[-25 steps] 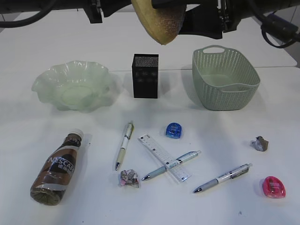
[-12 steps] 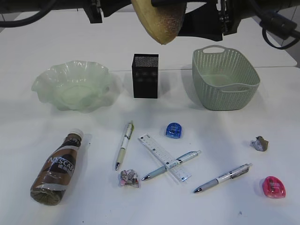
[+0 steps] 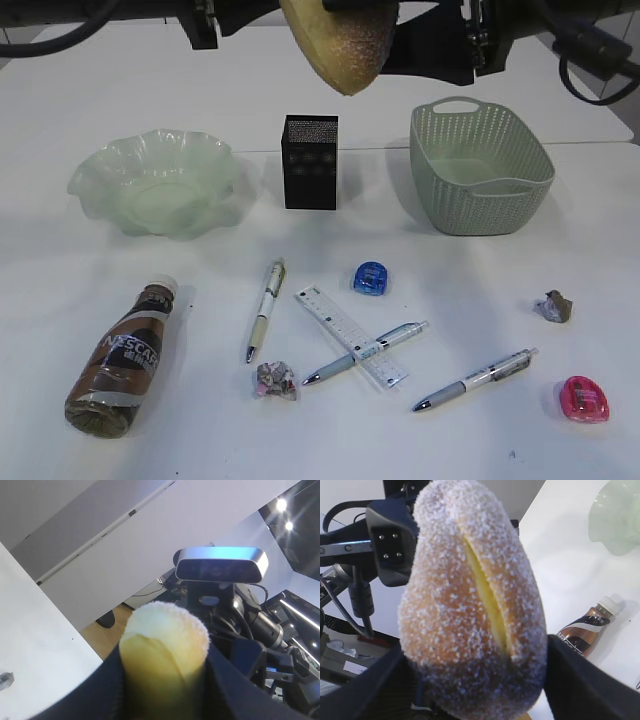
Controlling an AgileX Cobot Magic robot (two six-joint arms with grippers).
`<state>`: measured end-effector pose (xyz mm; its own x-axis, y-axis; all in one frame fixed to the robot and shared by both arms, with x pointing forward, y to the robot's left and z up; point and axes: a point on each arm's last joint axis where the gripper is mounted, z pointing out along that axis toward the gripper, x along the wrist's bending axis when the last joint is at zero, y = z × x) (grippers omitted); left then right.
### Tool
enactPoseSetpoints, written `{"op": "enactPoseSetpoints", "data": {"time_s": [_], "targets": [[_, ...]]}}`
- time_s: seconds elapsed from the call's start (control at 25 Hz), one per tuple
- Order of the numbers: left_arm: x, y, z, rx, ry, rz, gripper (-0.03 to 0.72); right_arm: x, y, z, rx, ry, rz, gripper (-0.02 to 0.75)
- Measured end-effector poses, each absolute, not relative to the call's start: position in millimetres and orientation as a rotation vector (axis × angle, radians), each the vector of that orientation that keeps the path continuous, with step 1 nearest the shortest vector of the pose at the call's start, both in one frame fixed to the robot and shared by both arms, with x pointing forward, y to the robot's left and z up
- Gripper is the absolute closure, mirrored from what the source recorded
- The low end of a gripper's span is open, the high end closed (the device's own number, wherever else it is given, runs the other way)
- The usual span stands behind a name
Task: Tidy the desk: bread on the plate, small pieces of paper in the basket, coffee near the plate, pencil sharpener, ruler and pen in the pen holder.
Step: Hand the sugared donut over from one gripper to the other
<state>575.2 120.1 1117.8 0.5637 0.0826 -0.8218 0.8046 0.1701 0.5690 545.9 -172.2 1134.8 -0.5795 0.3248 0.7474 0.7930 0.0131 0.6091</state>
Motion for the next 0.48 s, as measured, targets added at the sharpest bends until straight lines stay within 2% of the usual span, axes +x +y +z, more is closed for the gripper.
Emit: {"op": "enactPoseSetpoints", "data": {"time_s": [0.48], "targets": [[572.9, 119.1, 1119.9, 1.315, 0.838, -0.642, 0.435, 532.6, -175.1, 1147.9, -1.124, -1.972, -1.604, 0.165]]}}
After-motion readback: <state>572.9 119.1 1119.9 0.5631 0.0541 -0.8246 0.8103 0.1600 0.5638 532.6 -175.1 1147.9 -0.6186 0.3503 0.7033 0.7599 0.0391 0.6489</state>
